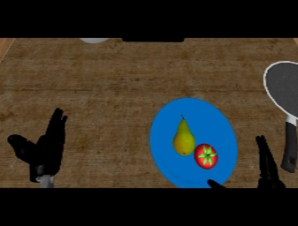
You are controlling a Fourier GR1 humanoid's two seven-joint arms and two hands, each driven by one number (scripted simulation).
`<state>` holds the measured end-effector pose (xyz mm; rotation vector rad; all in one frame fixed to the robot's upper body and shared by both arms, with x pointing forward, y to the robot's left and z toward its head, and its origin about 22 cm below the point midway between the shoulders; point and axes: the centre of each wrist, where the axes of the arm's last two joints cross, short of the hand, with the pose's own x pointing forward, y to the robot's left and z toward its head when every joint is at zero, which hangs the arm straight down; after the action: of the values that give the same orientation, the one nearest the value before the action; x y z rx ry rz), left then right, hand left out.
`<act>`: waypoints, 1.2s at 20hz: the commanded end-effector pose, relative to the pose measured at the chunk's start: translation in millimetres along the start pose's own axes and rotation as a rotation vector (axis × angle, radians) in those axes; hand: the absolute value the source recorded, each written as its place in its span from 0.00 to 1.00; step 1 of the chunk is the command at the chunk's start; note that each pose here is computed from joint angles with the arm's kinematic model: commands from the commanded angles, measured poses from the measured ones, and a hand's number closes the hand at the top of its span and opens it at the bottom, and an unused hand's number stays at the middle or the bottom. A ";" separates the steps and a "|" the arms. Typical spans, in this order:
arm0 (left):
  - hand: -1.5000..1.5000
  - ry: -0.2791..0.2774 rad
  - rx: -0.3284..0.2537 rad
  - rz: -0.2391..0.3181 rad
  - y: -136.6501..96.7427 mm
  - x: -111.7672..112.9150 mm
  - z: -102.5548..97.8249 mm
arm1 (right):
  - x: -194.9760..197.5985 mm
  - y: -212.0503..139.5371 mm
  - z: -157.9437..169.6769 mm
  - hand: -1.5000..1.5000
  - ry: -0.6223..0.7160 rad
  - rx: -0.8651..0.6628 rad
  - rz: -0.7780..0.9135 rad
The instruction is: Pick the tomato from the plate and place it in the pan
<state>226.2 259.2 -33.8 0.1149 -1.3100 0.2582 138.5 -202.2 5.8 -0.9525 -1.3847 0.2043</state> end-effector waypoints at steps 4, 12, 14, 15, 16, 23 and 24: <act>0.50 0.069 -0.057 0.005 -20.5 -10.1 3.4 | 9.1 -8.6 -16.6 0.00 0.205 0.246 0.381; 0.50 0.080 -0.035 0.018 -10.4 -15.6 2.3 | 110.8 -7.7 -68.1 0.00 0.243 0.318 0.525; 0.50 0.082 -0.034 0.010 -18.6 -17.2 2.4 | 113.2 5.0 -68.0 0.00 0.294 0.398 0.602; 0.50 0.089 -0.037 0.013 -9.6 -16.8 4.7 | 104.3 19.7 -66.7 0.00 0.344 0.464 0.591; 0.50 0.092 -0.036 0.011 -24.3 -22.0 10.6 | 110.6 12.9 -67.5 0.00 0.335 0.510 0.587; 0.50 0.097 -0.031 0.028 -9.7 -14.4 -8.8 | 104.8 29.3 -57.7 0.00 0.355 0.634 0.560; 0.50 0.077 -0.024 0.020 -2.7 -8.1 10.8 | 105.8 24.8 -64.4 0.00 0.356 0.622 0.569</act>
<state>225.4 253.1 -36.2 0.0837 -1.2820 0.2549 226.5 -155.3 70.1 -0.7653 -0.7729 0.7661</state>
